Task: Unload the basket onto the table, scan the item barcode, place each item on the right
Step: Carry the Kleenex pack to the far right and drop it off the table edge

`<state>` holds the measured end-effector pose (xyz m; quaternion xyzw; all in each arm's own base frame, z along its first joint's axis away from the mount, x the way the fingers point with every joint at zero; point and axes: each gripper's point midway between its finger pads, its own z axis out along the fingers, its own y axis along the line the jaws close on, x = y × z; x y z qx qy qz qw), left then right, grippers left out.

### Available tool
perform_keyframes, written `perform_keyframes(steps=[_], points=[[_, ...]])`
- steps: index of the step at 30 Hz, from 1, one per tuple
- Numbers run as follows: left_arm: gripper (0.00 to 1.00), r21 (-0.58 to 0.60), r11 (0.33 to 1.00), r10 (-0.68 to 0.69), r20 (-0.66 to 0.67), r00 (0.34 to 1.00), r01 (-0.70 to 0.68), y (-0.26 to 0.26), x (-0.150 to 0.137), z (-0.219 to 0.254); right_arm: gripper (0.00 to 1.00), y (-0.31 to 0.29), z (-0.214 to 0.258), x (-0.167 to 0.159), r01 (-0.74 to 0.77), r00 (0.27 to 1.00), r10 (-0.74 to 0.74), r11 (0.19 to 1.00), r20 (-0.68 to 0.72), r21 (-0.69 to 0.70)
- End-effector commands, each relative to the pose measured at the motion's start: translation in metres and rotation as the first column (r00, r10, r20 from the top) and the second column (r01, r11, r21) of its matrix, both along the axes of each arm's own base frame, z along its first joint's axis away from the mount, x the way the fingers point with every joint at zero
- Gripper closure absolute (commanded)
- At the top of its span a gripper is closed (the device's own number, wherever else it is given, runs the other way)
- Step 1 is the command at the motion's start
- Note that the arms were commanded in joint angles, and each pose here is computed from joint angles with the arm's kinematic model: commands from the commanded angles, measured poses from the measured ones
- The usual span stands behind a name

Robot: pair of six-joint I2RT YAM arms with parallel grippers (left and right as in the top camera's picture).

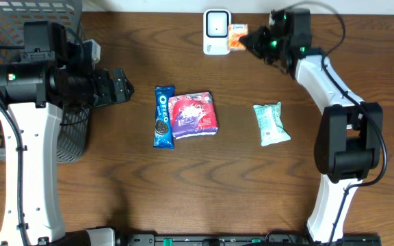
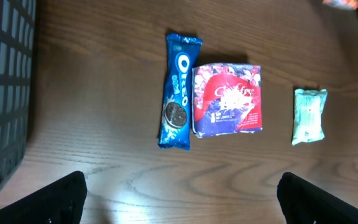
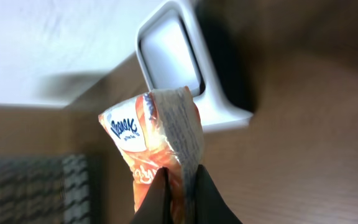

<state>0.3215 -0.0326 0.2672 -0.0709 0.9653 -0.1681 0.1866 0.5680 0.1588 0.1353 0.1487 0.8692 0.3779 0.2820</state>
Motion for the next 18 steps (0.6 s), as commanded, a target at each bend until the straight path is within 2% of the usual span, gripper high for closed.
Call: perform_keyframes(steps=[1, 4, 7, 10, 14, 18], points=[[0.02, 0.010, 1.000, -0.011, 0.001, 1.000, 0.011, 0.000, 0.001, -0.001, 0.99, -0.020, 0.032, 0.032, 0.115, 0.974, -0.026, 0.911, 0.223, -0.395], [0.02, 0.010, 1.000, -0.011, 0.001, 1.000, 0.011, 0.000, 0.001, -0.001, 0.99, -0.017, 0.060, 0.039, 0.199, 0.945, -0.001, 0.797, 0.328, -0.571], [0.02, 0.010, 1.000, -0.011, 0.001, 1.000, 0.011, 0.000, 0.001, -0.001, 0.99, -0.005, 0.082, 0.044, 0.290, 0.902, 0.040, 0.680, 0.429, -0.673], [0.02, 0.010, 1.000, -0.011, 0.001, 1.000, 0.011, 0.000, 0.001, -0.001, 0.99, 0.020, 0.089, 0.050, 0.338, 0.854, 0.165, 0.547, 0.494, -0.766], [0.02, 0.010, 1.000, -0.011, 0.001, 1.000, 0.011, 0.000, 0.001, -0.001, 0.99, 0.038, 0.071, 0.060, 0.379, 0.821, 0.281, 0.383, 0.498, -0.842], [0.02, 0.010, 1.000, -0.011, 0.001, 1.000, 0.011, 0.000, 0.001, -0.001, 0.98, 0.048, 0.033, 0.067, 0.348, 0.825, 0.349, 0.306, 0.445, -0.886]])
